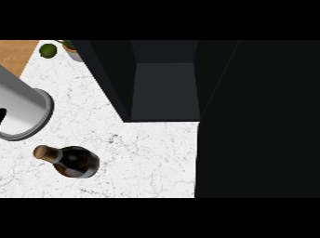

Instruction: Pick up the wine, place it into the cabinet and close the cabinet

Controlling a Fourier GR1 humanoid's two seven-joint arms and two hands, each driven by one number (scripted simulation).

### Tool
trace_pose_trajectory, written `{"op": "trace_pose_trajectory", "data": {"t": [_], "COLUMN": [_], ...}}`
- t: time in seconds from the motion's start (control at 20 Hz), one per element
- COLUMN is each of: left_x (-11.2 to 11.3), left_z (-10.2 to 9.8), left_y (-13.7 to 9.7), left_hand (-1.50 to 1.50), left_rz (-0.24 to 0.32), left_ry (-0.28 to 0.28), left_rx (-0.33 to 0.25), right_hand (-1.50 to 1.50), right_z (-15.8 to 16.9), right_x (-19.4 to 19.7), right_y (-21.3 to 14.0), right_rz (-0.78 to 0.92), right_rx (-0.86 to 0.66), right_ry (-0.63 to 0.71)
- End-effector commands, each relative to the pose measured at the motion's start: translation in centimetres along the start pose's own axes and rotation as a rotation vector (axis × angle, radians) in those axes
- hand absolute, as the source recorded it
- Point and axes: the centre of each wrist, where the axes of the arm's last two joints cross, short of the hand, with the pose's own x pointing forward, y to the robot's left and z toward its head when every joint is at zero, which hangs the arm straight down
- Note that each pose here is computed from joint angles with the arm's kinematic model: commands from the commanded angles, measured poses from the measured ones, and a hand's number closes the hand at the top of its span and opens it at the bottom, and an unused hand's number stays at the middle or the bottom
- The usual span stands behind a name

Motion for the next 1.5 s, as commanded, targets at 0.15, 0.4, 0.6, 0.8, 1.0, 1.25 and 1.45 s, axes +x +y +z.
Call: {"op": "trace_pose_trajectory", "data": {"t": [0.15,0.4,0.6,0.8,1.0,1.25,1.45], "left_x": [-6.4,-9.5,-11.6,-14.4,-17.4,-18.9,-23.2], "left_z": [-0.6,-2.4,-2.3,-2.0,-1.2,-2.3,-0.8], "left_y": [1.4,4.1,3.7,6.8,7.8,9.2,7.5], "left_hand": [-1.50,-1.50,-1.50,-1.50,-1.50,-1.50,-1.50], "left_rz": [-0.004,-0.083,-0.116,-0.104,-0.084,-0.062,0.015], "left_ry": [0.053,0.030,0.013,0.063,0.097,0.145,0.173], "left_rx": [-0.014,0.089,0.137,0.132,0.097,0.106,0.007], "right_hand": [-1.50,-1.50,-1.50,-1.50,-1.50,-1.50,-1.50], "right_z": [2.4,2.9,2.9,2.4,3.4,3.2,2.7], "right_x": [3.4,3.1,3.3,2.6,2.9,2.9,1.8], "right_y": [1.4,1.2,1.3,-0.5,0.1,0.4,-0.2], "right_rz": [-0.091,-0.090,-0.070,-0.049,-0.044,-0.071,-0.065], "right_rx": [0.061,0.039,0.069,0.064,0.066,0.068,0.060], "right_ry": [-0.072,-0.090,-0.063,-0.086,-0.072,-0.092,-0.078]}}
